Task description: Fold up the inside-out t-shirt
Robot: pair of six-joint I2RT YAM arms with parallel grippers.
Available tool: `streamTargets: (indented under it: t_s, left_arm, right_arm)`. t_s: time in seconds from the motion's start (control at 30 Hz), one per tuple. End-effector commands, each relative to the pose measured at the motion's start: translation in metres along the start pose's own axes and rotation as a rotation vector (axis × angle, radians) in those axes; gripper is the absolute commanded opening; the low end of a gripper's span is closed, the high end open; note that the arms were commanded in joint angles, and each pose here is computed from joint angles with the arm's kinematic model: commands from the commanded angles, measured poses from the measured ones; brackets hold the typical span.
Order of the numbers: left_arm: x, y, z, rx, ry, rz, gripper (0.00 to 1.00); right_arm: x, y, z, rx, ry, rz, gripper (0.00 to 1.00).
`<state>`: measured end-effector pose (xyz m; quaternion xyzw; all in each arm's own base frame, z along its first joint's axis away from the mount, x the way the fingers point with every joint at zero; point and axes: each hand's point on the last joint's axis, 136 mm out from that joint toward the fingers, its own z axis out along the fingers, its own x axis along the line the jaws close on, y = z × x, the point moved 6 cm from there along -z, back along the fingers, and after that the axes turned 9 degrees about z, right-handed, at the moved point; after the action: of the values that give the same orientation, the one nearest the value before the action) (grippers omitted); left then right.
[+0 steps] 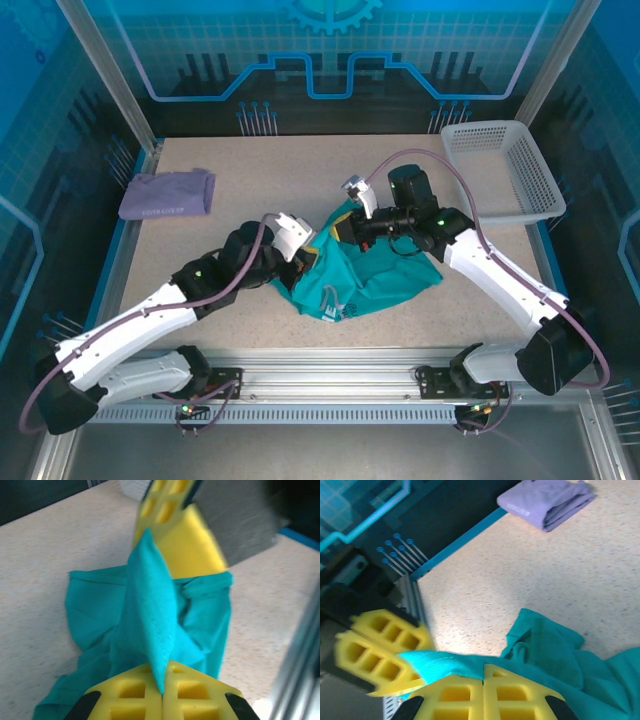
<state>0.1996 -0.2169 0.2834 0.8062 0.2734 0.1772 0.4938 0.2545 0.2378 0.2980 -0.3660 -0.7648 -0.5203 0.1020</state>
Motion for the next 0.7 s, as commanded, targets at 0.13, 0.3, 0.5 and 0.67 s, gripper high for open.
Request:
streamTargets:
  t_s: [0.13,0.3,0.5,0.67]
  left_arm:
    - [-0.015,0.020,-0.028,-0.222,-0.329,-0.154,0.00]
    - [0.005,0.020,-0.025,-0.213,-0.200,-0.248,0.00]
    - [0.021,0.015,-0.017,-0.184,-0.093,-0.331,0.00]
    - [0.025,0.015,-0.013,-0.181,-0.077,-0.352,0.00]
  right_arm:
    - [-0.002,0.009,-0.003,-0.015,-0.234,-0.077,0.18]
    - [-0.009,-0.001,-0.015,0.025,-0.340,-0.069,0.29]
    - [0.019,-0.017,-0.034,-0.006,-0.193,-0.091,0.43]
    - [0.041,-0.034,-0.022,-0.012,-0.018,-0.119,0.40]
